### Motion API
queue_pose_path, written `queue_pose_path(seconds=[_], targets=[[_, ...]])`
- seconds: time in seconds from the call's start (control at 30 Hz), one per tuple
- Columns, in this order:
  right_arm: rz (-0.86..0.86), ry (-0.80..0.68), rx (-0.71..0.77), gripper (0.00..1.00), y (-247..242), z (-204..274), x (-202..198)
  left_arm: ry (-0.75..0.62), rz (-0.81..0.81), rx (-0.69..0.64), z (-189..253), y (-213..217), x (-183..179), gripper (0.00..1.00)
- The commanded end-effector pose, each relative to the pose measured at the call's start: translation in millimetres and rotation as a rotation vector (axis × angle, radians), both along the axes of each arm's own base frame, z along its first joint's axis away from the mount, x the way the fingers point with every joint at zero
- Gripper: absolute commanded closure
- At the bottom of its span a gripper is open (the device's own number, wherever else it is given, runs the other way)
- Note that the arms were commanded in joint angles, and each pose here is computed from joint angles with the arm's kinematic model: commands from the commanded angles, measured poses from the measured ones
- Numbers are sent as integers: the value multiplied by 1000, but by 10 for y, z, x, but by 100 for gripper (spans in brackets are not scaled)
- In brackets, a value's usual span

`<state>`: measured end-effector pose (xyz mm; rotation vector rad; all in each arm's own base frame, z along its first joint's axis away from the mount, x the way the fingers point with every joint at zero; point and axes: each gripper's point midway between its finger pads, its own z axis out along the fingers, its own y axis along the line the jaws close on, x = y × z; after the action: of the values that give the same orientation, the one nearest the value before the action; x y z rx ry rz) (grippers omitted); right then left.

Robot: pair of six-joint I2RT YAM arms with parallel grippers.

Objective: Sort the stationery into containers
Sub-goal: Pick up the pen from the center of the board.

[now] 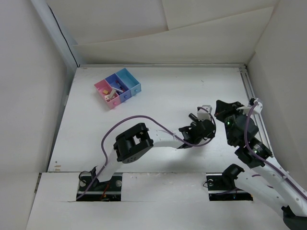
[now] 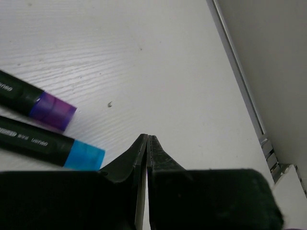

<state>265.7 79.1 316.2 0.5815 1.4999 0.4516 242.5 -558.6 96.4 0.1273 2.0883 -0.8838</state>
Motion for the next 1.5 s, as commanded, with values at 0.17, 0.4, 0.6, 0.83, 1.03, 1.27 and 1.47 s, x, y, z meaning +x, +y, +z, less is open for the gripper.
queue_pose_path(seconds=[0.17, 0.4, 0.6, 0.83, 1.03, 1.27, 1.47], targets=[[-31, -50, 42, 100, -129, 245, -85, -22, -29, 8, -72, -337, 70, 100], [-11, -42, 37, 100, -82, 225, -70, 22, -28, 43, -308, -346, 100, 100], [7, -42, 37, 100, -35, 224, -54, 88, -22, 61, -514, -140, 76, 100], [27, -41, 28, 100, 11, 221, -39, 116, 43, 76, -595, 199, 124, 100], [56, -23, 15, 100, 106, 165, 15, 100, 119, 127, -664, 515, 146, 100], [87, -15, 10, 100, 188, 139, 45, 86, 189, 202, -726, 750, 189, 100], [98, -13, 0, 99, 220, 130, 64, 32, 200, 259, -517, 852, 247, 96]])
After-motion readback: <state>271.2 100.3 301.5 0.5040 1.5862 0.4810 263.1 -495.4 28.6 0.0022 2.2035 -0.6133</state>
